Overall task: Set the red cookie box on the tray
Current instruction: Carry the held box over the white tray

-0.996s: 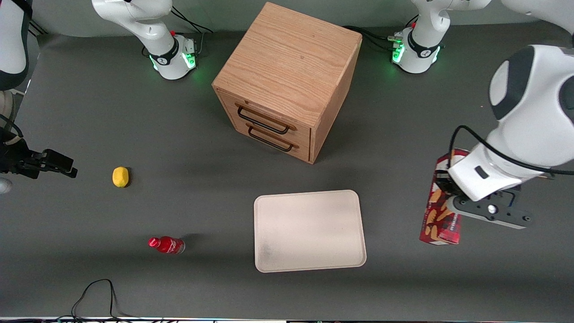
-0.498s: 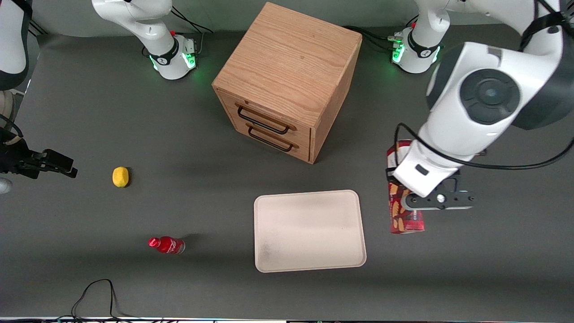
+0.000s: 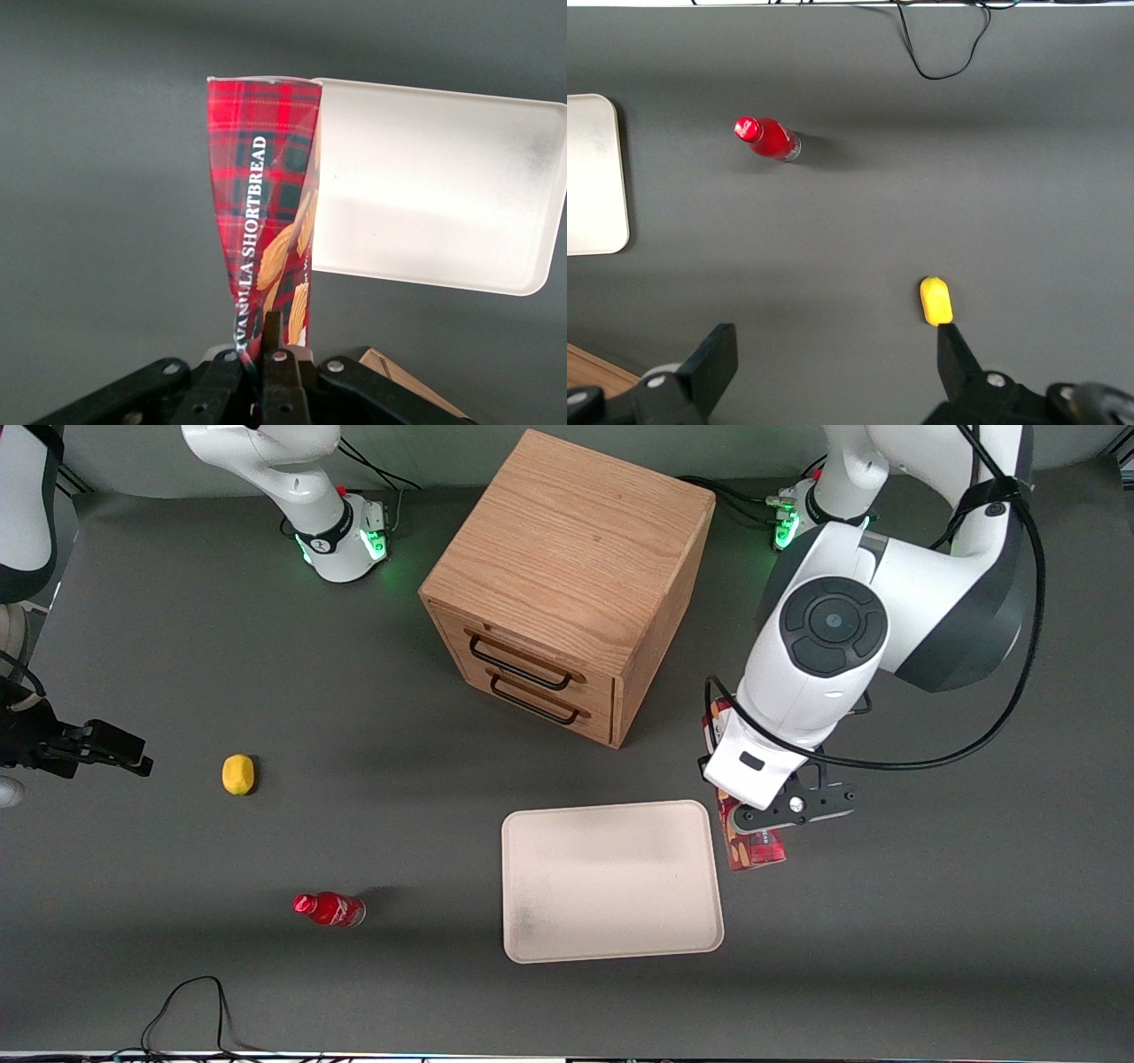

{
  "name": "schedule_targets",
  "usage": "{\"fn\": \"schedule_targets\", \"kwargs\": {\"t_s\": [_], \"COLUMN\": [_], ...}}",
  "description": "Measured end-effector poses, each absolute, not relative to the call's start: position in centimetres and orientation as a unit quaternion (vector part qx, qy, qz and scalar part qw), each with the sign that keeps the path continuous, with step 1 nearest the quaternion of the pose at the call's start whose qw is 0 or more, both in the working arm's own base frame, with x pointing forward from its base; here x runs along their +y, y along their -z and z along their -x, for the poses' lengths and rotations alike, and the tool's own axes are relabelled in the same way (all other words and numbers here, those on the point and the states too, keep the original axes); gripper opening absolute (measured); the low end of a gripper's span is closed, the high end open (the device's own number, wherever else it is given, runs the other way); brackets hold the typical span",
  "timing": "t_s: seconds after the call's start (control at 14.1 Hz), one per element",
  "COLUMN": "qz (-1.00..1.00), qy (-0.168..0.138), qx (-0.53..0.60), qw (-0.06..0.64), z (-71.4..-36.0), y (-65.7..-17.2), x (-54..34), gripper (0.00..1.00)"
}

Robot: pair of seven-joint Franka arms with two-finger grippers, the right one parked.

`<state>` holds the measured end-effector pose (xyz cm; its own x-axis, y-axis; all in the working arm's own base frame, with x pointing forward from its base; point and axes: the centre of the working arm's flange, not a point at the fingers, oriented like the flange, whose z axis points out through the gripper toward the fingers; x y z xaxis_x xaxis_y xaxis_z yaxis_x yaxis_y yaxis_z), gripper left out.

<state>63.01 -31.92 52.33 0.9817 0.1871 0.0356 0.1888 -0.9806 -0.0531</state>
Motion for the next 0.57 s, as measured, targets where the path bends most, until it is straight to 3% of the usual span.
{"fn": "schedule_targets", "kwargs": {"t_s": [0.28, 0.57], "qz": [0.995, 0.994], "qy": [0.016, 0.029], "qx": [-0.095, -0.101], "qw": [0.028, 0.019], "z": [-63.8, -65.7], "y": [-50.4, -44.7], "x": [-32.3, -33.4], "gripper": [0.04, 0.04]}}
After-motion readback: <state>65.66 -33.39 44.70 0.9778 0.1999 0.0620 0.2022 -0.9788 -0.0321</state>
